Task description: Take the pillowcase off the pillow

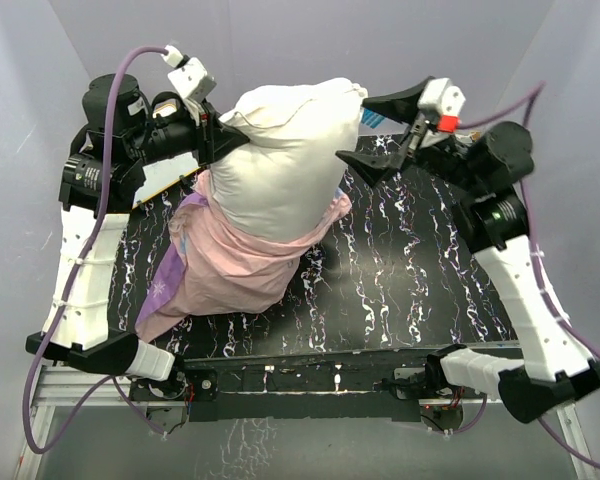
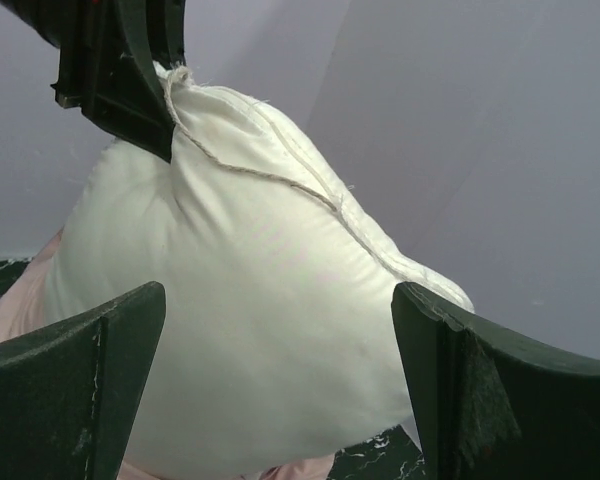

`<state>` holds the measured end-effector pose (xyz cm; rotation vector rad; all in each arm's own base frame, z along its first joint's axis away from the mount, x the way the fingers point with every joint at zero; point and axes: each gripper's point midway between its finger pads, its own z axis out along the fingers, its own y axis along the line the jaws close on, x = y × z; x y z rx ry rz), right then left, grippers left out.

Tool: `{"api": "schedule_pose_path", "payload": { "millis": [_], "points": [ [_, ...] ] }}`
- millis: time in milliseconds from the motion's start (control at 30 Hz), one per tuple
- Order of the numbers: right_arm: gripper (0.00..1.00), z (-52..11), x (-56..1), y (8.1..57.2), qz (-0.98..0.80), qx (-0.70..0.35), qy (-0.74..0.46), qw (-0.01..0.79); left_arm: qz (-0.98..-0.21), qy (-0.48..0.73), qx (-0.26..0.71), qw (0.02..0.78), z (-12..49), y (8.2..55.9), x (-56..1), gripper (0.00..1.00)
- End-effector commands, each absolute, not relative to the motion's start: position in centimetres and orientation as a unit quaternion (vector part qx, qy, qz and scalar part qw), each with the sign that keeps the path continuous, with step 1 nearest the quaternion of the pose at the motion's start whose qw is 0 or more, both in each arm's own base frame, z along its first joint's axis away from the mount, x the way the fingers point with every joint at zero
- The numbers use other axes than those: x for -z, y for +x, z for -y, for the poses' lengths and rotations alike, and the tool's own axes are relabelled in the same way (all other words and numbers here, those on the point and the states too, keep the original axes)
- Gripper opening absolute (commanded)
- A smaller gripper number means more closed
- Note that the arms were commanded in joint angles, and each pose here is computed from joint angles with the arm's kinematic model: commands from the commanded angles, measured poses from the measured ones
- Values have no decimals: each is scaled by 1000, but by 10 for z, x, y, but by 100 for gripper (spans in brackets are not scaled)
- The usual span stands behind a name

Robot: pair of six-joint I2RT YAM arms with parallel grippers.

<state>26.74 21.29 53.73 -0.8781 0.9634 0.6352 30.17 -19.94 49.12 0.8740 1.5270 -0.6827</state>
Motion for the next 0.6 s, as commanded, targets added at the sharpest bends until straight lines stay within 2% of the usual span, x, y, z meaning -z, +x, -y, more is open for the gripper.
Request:
{"api": "schedule_pose_path", "payload": {
  "millis": [0,200,567],
  "points": [
    [100,-230,-532,268,-418,-310,-460,719,-679,403,311,528,210,289,-452,0],
    [100,-242,-529,274,-421,-322,-491,692,-684,433,316,495,243,284,-428,0],
    [100,-290,-503,247,-417,-351,-558,626,-676,473,295,482,265,277,-414,0]
  ]
}}
